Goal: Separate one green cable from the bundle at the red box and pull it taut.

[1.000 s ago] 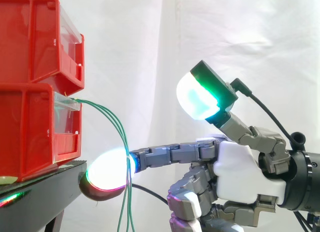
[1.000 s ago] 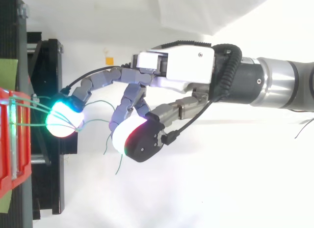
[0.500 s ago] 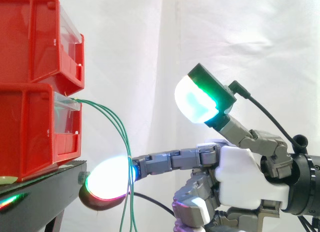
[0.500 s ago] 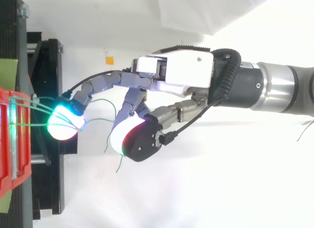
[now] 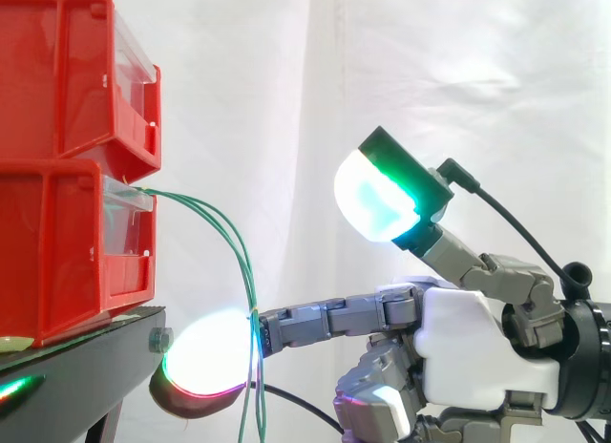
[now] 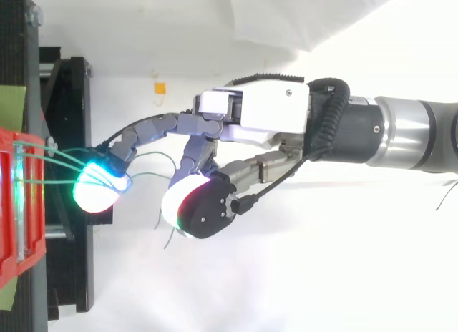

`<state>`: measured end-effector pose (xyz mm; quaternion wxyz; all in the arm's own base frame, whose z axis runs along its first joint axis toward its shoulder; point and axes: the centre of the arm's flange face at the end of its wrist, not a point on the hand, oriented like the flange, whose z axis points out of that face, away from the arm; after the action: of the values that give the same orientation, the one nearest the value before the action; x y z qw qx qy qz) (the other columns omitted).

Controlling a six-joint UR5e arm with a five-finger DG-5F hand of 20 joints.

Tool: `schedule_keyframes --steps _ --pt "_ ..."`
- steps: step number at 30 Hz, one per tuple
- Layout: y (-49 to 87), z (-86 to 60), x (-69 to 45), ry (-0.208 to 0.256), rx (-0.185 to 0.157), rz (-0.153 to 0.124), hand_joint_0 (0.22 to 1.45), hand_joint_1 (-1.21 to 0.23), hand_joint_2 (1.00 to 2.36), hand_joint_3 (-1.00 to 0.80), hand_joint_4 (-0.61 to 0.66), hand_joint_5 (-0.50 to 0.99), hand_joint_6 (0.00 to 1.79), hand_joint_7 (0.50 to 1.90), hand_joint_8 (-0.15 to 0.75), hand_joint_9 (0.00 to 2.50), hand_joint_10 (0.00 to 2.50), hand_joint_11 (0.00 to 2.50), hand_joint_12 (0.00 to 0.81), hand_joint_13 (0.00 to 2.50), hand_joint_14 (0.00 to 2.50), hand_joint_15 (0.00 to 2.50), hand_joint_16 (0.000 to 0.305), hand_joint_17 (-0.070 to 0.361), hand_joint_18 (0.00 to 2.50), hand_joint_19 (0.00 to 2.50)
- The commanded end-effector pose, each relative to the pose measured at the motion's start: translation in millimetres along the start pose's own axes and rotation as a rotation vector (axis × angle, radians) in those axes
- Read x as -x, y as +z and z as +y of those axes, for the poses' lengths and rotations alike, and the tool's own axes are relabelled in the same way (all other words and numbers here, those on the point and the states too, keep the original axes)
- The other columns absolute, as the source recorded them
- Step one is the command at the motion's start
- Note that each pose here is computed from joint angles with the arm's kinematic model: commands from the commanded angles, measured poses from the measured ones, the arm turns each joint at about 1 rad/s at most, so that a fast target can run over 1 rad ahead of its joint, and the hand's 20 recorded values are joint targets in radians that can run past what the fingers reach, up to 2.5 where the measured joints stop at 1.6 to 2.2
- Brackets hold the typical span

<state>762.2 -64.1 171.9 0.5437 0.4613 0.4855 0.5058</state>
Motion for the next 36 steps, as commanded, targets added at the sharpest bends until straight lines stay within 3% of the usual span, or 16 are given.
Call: schedule_keyframes --steps 1,8,26,32,36 --pt "3.8 5.5 -1.6 0.002 0.011 0.000 0.37 -0.39 1.00 -0.50 0.15 -0.23 0.50 0.63 0.325 1.22 0.02 0.88 0.458 1.22 0.02 0.84 0.092 0.208 1.71 0.77" --pt "5.0 8.3 -2.9 0.002 -0.012 0.005 0.37 -0.38 1.00 -0.50 0.16 -0.23 0.50 0.63 0.327 1.23 0.02 0.88 0.458 1.23 0.02 0.84 0.092 0.208 1.72 0.77" --pt "5.6 7.9 -7.6 0.006 -0.013 0.011 0.38 -0.37 1.00 -0.50 0.16 -0.22 0.50 0.62 0.314 1.28 0.01 0.90 0.450 1.27 0.02 0.84 0.090 0.202 1.72 0.80" --pt "3.8 6.0 -7.5 0.042 -0.027 0.011 0.39 -0.35 1.00 -0.50 0.17 -0.21 0.50 0.62 0.310 1.32 0.02 0.90 0.450 1.31 0.02 0.87 0.090 0.202 1.74 0.80" --pt "1.1 4.6 -7.6 0.104 -0.053 0.014 0.39 -0.34 1.00 -0.50 0.17 -0.21 0.50 0.63 0.309 1.33 0.02 0.91 0.454 1.32 0.02 0.87 0.090 0.202 1.74 0.80"
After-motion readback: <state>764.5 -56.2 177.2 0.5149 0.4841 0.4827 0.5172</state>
